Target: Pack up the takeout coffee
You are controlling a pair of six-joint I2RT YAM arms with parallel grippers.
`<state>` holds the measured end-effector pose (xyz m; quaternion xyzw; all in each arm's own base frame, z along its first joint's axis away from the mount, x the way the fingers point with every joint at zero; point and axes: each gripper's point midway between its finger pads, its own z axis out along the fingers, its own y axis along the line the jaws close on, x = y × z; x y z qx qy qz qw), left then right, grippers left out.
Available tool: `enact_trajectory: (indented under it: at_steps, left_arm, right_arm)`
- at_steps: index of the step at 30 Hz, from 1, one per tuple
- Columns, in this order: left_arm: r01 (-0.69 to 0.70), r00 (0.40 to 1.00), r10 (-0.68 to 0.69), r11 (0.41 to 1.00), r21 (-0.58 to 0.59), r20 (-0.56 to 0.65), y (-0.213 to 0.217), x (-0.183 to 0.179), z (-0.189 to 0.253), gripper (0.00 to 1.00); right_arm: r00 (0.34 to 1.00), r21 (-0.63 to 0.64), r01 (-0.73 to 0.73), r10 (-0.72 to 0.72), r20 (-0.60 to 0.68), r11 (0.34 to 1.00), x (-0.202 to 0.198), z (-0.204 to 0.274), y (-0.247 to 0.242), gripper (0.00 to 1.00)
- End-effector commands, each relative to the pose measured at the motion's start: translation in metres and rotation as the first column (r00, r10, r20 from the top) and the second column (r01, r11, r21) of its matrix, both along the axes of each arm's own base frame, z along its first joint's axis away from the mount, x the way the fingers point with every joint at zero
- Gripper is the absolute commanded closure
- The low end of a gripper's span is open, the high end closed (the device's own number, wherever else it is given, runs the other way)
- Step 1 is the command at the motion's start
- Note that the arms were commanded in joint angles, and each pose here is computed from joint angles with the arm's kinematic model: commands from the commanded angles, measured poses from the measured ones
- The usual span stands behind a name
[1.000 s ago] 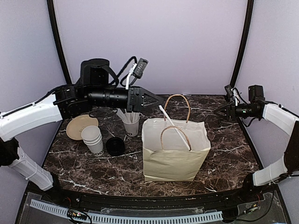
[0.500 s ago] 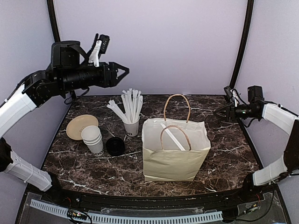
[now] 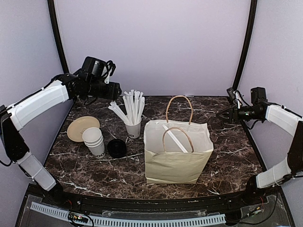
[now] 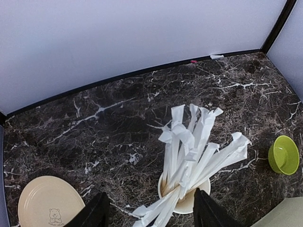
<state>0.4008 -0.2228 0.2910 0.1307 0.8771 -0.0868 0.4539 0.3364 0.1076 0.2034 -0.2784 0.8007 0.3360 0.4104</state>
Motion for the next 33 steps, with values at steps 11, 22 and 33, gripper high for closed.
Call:
enact_trajectory:
  at_steps: [11, 22, 33]
  left_arm:
    - [0.103, 0.990, -0.116, 0.984, -0.143, -0.085, -0.021, 0.023, -0.020, 0.45]
    - [0.158, 0.987, -0.157, 0.966, -0.204, 0.024, -0.021, 0.008, 0.012, 0.46]
    - [0.206, 0.970, -0.232, 0.944, -0.257, -0.075, -0.044, 0.012, -0.022, 0.57]
  right_arm:
    - [1.000, -0.014, -0.008, 0.008, 0.019, 1.000, 0.006, 0.002, -0.002, 0.37]
    - [1.000, -0.011, -0.020, 0.020, 0.003, 1.000, 0.006, -0.003, -0.001, 0.37]
    - [1.000, -0.013, -0.025, 0.025, -0.007, 1.000, 0.006, -0.005, -0.001, 0.37]
